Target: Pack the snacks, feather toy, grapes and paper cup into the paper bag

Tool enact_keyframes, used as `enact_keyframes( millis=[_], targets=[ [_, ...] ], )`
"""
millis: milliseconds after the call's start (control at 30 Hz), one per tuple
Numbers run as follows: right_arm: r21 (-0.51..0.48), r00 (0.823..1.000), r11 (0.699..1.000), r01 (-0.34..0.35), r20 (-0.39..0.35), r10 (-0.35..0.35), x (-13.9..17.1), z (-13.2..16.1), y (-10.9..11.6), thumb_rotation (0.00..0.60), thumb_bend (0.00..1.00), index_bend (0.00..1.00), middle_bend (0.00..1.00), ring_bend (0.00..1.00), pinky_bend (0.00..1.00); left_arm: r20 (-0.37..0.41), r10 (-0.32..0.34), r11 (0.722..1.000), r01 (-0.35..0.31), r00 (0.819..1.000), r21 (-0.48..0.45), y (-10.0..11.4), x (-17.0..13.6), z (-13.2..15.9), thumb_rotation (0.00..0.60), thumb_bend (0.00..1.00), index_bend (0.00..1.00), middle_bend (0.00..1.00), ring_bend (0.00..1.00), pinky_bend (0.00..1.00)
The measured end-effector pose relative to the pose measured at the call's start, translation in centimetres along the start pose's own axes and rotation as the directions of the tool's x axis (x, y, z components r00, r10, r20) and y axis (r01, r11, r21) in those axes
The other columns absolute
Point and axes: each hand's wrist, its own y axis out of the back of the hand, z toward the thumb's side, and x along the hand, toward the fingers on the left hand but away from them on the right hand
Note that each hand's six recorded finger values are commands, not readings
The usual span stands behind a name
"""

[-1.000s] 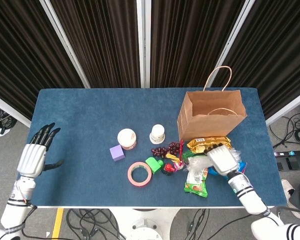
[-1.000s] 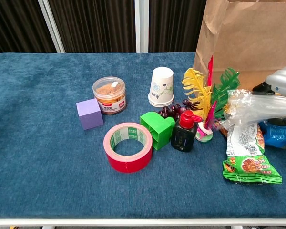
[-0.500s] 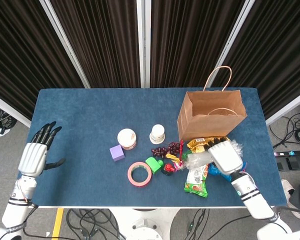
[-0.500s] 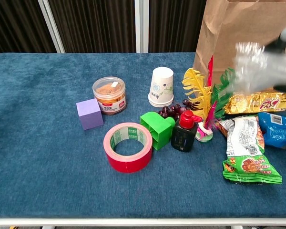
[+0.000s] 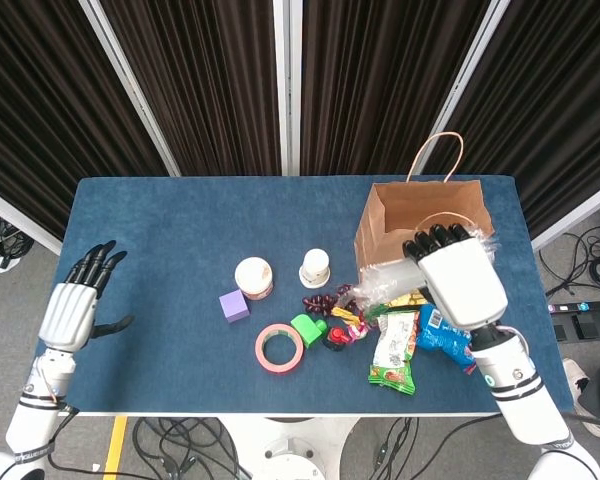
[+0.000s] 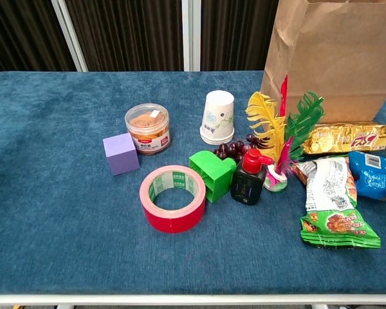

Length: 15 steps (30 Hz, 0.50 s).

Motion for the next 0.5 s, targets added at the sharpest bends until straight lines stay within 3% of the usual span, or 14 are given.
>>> enact_keyframes(
  millis=[300, 500],
  targets=[
    [0.052, 0.995, 0.994, 0.096, 0.036, -0.098, -4.2, 0.4, 3.9, 0.600, 0.29, 0.67, 0.53, 0.41, 0.49, -0.007, -0.008, 1.000, 0.008, 1.000, 0.002, -0.1, 0.2, -0.2, 0.600, 0.14, 0.16, 0.14, 0.05, 0.18],
    [0.091, 0.989, 0.993, 0.079, 0.118, -0.089, -7.4, -1.2, 3.1, 0.600, 0.29, 0.67, 0.53, 0.41, 0.49, -0.011, -0.016, 1.000, 0.016, 1.000, 0.002, -0.3, 0.0, -0.5, 0.600, 0.14, 0.16, 0.14, 0.05, 0.18]
  ],
)
